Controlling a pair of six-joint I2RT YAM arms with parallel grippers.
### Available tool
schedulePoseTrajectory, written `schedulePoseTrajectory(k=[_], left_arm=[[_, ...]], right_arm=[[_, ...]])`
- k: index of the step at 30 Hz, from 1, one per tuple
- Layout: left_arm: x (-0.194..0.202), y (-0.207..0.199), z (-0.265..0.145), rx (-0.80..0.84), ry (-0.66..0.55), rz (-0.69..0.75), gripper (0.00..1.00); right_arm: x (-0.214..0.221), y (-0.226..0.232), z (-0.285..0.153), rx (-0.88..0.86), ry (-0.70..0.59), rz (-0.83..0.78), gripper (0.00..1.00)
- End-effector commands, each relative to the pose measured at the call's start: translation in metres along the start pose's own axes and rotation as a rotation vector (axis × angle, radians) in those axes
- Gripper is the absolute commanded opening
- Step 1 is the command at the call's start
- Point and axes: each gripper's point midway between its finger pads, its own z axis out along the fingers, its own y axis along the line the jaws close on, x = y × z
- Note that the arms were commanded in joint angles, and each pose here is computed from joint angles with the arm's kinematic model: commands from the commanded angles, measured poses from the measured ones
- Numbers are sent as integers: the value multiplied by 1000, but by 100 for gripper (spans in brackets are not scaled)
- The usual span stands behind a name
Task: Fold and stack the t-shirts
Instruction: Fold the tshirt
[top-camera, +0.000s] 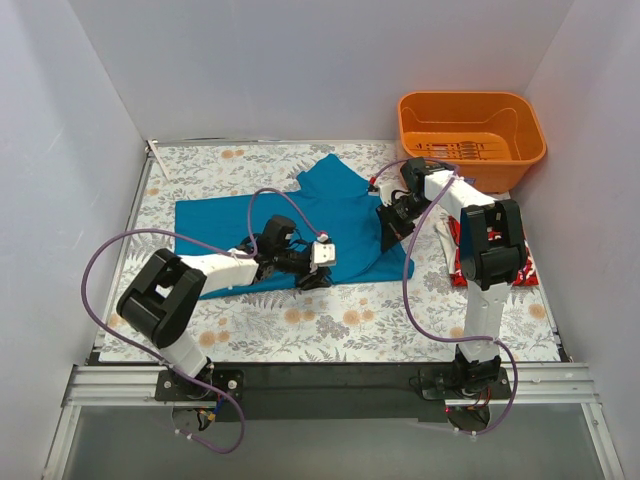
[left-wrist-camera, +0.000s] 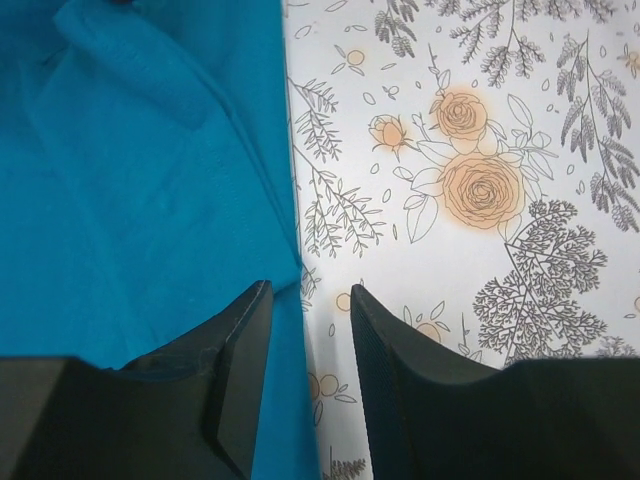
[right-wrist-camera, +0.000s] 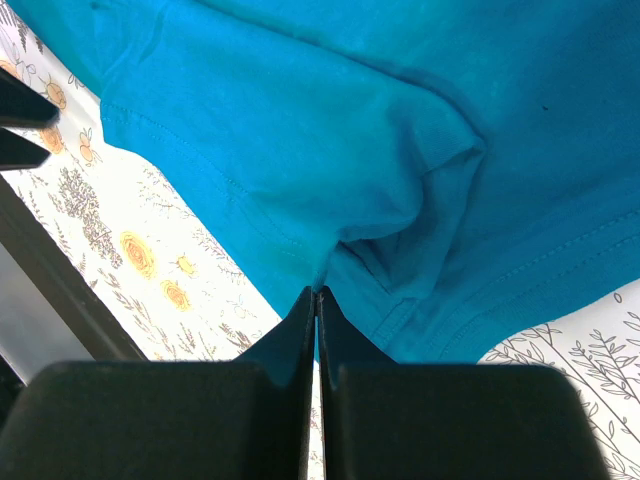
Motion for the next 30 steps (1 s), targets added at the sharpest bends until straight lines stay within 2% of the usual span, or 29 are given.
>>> schedulePoseTrajectory(k=[1, 6, 30], left_arm=[[-32, 10, 0, -26, -96, 272, 36], [-28, 3, 5, -8, -95, 338, 33], [3, 10, 29, 54, -36, 330, 36]], right_arm=[[-4, 5, -4, 1, -6, -5, 1], [-2, 4, -3, 0, -1, -1, 1], [-2, 3, 2, -15, 7, 11, 1]])
